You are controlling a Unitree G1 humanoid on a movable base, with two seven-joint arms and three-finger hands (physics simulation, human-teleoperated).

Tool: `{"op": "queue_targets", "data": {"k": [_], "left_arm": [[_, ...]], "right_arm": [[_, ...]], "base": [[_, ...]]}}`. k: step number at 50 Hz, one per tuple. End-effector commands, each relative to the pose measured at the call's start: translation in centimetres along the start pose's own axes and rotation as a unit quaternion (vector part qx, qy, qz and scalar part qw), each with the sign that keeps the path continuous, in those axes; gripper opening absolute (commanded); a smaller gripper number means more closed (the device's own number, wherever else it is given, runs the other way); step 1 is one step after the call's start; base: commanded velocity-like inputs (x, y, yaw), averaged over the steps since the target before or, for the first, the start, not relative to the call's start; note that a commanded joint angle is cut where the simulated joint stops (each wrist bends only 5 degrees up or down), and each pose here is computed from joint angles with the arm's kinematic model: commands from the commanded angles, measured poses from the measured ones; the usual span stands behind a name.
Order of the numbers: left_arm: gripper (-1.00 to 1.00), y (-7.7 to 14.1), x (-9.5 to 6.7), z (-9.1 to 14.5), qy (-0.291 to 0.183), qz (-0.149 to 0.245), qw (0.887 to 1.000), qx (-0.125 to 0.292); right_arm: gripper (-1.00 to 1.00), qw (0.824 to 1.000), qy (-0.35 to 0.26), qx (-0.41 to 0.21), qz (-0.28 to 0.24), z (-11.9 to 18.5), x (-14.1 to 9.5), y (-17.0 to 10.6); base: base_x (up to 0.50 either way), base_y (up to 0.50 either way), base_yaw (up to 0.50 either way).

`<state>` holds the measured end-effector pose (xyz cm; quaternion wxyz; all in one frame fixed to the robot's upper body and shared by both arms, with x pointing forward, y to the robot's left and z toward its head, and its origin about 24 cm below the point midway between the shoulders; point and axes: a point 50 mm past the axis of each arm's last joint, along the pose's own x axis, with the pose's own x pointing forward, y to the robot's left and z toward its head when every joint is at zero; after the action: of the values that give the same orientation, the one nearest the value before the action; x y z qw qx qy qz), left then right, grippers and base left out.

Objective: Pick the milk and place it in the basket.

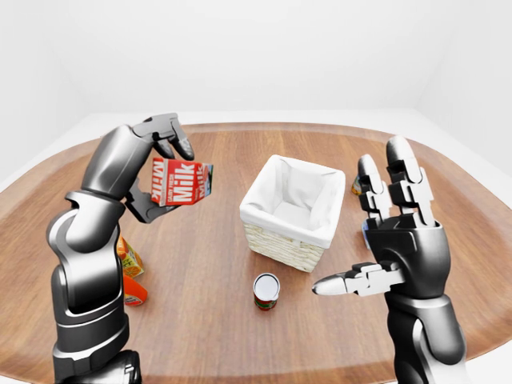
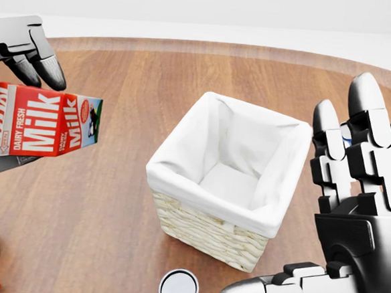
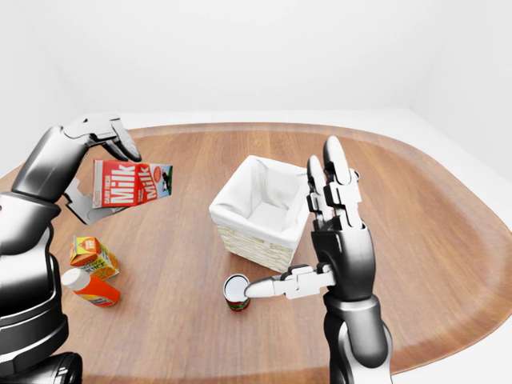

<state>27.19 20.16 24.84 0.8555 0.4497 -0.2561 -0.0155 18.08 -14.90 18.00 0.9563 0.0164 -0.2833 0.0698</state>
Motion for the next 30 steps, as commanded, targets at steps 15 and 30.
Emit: {"op": "queue_targets", "data": {"k": [15,30], "left_arm": [[-1.0,2.5,3.2,7.6,-0.162,0.035,0.986,0.017],[-1.0,1.5,4.6,9.9,-0.21,0.043,0.976,-0.04]], "right_arm": [[1.0,1.0,-0.005,0.001,0.0,0.1,0.1,-0.1],[1.0,1.0,-0.004,0.002,-0.001,0.0,0.1,-0.1]], "base": [[0.0,0.0,0.0],[0.0,0.0,0.0]]}}
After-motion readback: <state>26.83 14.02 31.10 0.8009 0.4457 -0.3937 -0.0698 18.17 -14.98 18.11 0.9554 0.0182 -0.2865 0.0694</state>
